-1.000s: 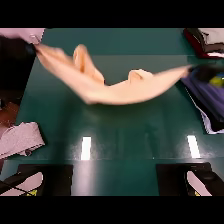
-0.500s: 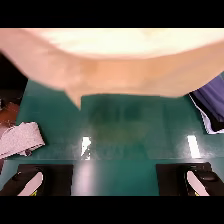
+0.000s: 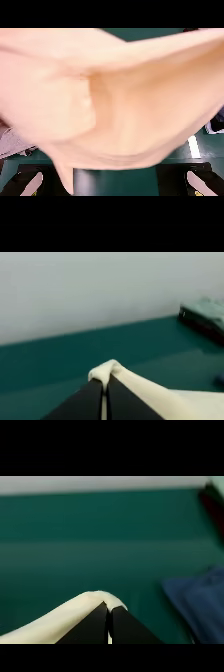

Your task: Fold the shirts.

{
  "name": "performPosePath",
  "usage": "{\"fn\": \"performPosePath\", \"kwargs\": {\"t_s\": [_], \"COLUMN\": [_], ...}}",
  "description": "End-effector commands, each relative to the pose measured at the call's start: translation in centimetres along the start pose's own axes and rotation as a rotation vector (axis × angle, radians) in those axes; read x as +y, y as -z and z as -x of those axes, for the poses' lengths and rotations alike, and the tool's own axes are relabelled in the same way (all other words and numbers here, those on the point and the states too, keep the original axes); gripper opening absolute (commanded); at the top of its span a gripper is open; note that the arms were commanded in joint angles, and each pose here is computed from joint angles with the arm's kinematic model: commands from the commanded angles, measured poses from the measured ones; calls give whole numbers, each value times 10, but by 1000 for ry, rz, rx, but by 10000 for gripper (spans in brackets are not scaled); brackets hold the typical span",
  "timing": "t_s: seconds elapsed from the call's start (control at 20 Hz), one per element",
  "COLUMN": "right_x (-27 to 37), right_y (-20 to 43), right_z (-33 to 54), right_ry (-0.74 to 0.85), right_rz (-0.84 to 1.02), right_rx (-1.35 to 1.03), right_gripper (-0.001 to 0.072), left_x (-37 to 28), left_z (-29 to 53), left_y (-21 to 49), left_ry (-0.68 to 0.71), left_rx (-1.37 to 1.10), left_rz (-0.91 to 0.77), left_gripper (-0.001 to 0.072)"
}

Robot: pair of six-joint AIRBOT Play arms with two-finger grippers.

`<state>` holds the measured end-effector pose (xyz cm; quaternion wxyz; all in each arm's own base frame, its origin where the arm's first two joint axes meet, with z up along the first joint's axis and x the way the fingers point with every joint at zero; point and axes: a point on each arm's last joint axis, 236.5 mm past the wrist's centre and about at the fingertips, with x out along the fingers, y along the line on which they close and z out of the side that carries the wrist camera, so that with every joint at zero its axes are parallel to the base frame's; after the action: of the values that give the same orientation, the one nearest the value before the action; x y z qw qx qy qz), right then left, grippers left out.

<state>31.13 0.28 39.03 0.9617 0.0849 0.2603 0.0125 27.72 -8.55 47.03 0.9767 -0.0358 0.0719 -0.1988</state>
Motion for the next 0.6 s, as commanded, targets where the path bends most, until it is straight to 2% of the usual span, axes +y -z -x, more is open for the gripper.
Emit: {"fn": "performPosePath", "kwargs": {"t_s": [0.0, 0.2, 0.35, 0.55], "right_x": [-31, -57, -69, -62], "right_y": [117, 210, 234, 223], "right_z": [-89, -175, -230, -284], "right_ry": [62, 79, 90, 70], "right_rz": [-65, -94, -119, -109], "right_rx": [552, 865, 836, 692], "right_gripper": [15, 15, 16, 17], "left_x": [41, 70, 86, 126], "left_z": [-62, -119, -164, -214], "left_y": [140, 273, 328, 361], "left_ry": [3, 25, 70, -11], "left_rx": [433, 723, 755, 696], "left_rz": [175, 378, 425, 484], "left_gripper": [25, 26, 26, 27]}}
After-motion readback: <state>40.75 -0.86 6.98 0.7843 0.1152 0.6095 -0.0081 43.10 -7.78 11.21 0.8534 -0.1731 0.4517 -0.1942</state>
